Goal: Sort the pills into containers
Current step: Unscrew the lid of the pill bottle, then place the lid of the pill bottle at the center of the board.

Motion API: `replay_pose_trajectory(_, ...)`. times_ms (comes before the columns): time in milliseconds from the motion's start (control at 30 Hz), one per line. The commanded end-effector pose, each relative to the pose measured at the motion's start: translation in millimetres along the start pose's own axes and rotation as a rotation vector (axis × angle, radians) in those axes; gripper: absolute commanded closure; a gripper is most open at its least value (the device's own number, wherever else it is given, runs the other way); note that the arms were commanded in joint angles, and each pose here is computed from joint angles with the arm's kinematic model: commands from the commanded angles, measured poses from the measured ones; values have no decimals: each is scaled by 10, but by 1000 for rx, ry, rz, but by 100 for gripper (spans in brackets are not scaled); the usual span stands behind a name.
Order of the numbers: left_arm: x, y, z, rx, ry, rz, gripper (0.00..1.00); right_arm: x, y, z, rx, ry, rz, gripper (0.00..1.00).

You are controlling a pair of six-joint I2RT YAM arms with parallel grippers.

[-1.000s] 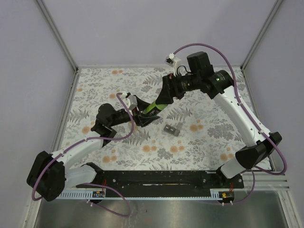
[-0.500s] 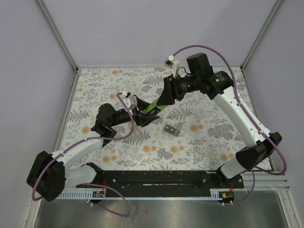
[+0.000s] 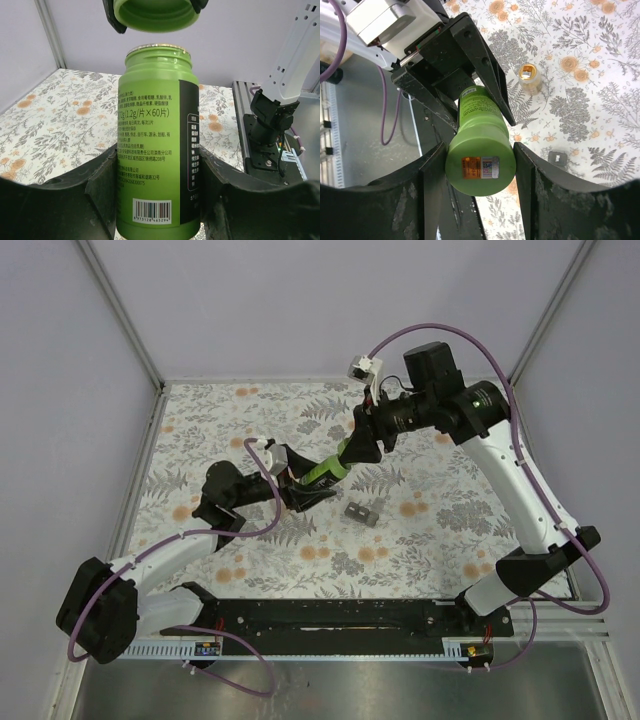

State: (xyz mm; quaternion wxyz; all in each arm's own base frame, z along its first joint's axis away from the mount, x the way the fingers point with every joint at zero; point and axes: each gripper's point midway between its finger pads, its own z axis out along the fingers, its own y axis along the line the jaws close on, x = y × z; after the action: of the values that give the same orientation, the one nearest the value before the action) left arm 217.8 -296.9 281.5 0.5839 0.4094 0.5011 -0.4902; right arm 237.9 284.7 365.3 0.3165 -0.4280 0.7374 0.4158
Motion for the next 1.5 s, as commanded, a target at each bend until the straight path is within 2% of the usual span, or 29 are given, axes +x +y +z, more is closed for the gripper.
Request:
replay_pose_trajectory(0,-161,-111,-10,59,-47,47,100,-83,72,-150,0,-19,-146,55)
replay_pose_trajectory(167,-182,-147,-16,75,-61,51,100,-151,57,-183,22,-36,-178,56)
replay_pose_trajectory(333,-203,-217,-49,97,-83,51,100,-218,-114,-248,121,-49,-172,58)
replay_pose_trajectory(533,-253,-210,-98,94,-109,46,100,-99,-601,-324,311,-47,-72,58)
replay_pose_trajectory(800,-376,-199,-128,87,-141,53,100,527,-1643,-403,639,30,94,58)
replay_pose_trajectory(1000,-397,-206,-131,87,-145,51,100,1138,-2416,-434,886,155,147,57)
replay_pose_trajectory(1200,-415,-208,-135,87,-148,54,100,1751,-2817,-239,897,304,245,55)
replay_pose_trajectory(1467,-443,-228,-131,95,-153,51,100,2185,-3115,-166,904,448,258,52)
